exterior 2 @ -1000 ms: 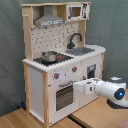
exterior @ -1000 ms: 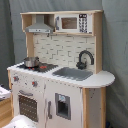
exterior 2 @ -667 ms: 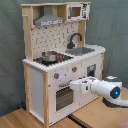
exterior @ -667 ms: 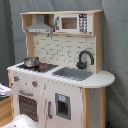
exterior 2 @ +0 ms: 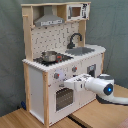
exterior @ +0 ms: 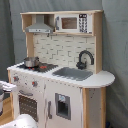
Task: Play with the kitchen
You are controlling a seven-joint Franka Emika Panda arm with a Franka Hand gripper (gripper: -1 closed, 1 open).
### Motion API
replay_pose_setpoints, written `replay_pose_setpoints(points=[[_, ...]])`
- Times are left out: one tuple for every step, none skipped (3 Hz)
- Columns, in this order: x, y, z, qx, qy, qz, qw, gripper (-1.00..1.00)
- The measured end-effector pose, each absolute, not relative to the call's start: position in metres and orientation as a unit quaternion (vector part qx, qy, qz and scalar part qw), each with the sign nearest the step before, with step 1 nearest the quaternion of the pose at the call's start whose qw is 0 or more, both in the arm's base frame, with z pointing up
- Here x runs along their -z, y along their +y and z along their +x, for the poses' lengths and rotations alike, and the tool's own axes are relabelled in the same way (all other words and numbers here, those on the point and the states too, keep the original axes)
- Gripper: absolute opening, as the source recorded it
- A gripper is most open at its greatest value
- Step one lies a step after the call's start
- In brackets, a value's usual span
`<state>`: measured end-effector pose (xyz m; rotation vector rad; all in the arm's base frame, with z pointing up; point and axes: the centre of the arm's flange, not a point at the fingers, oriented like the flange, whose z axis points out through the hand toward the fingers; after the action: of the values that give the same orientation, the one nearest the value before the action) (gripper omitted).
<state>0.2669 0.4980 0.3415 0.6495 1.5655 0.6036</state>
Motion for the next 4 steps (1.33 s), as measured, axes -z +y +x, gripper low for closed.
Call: replay_pose_setpoints(points=[[-0.344,0.51,0.289,-0.267,0.683,0.273,0.622,1.0],[-0.346,0.525,0.307,-0.271,0.683,0.271,0.622,1.0],[-0.345,0.53,0.334,-0.267,0.681,0.275,0.623,1.0],[-0.341,0.54,0.35,-0.267,0.684,0.274,0.621,1.0]])
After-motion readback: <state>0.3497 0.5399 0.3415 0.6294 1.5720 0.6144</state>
